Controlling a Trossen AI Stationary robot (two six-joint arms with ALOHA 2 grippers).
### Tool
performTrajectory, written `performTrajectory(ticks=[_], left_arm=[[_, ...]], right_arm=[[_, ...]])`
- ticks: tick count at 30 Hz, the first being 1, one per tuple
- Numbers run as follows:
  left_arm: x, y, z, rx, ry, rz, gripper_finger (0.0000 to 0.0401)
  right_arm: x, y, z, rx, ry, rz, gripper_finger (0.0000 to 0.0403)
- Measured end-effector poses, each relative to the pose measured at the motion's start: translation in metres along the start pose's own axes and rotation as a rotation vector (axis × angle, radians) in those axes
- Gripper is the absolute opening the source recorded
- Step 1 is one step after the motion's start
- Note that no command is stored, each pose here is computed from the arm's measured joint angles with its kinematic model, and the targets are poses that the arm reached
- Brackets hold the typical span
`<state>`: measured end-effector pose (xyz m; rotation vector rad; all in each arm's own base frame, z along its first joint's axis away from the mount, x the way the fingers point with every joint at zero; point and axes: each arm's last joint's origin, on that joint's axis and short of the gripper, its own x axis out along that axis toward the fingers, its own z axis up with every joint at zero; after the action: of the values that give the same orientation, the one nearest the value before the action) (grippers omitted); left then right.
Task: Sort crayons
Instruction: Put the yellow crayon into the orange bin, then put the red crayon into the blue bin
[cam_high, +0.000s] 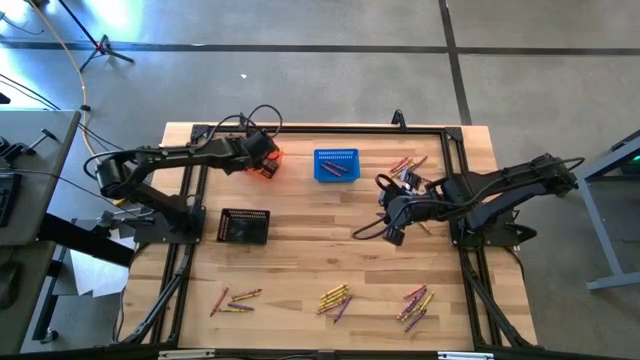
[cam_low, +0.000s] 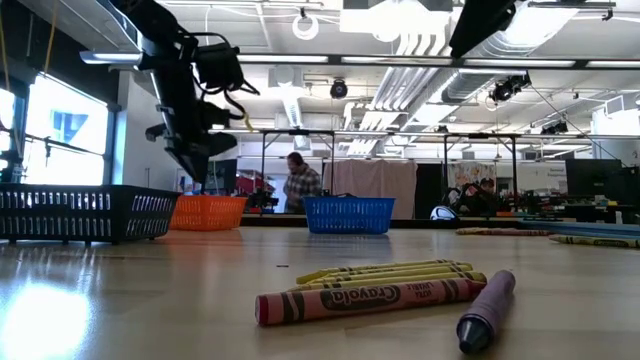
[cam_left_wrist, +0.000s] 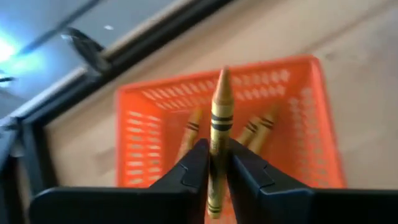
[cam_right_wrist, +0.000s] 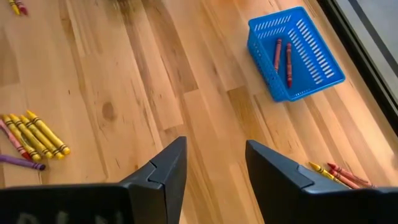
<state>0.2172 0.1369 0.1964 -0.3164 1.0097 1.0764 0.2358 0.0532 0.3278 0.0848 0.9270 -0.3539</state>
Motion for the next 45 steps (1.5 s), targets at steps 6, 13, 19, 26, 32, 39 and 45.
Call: performTrajectory(ticks=[6,13,19,26,32,39,45], left_arm=[[0.000,0.000,0.000,0.055,0.005,-0.017,0.0070],[-0.004,-0.016,0.014,0.028,-0.106,-0.280,0.0074],[-0.032,-0.049,0.031,0.146,-0.315,-0.861,0.0070],[-0.081,-0.097,0.020,0.347,-0.579,-1.127,0.0070],[-0.109,-0.122,0.001,0.380,-0.719,-1.026,0.0072],[-0.119,-0.129,-0.006,0.370,-0.797,-0.916,0.0072],[-0.123,-0.127,-0.001,0.352,-0.872,-0.918,0.0072]], right_arm=[[0.000,-0.001,-0.001,-0.006,0.006,-0.021,0.0149],[0.003,-0.018,-0.009,0.052,0.083,-0.205,0.0149],[0.009,-0.047,-0.011,0.158,0.208,-0.295,0.0149],[0.022,-0.071,-0.003,0.165,0.261,-0.319,0.0149],[0.057,-0.087,-0.015,0.191,0.354,-0.251,0.0149],[0.100,-0.104,-0.060,0.223,0.527,-0.084,0.0149],[0.115,-0.126,-0.067,0.221,0.479,-0.066,0.0149]])
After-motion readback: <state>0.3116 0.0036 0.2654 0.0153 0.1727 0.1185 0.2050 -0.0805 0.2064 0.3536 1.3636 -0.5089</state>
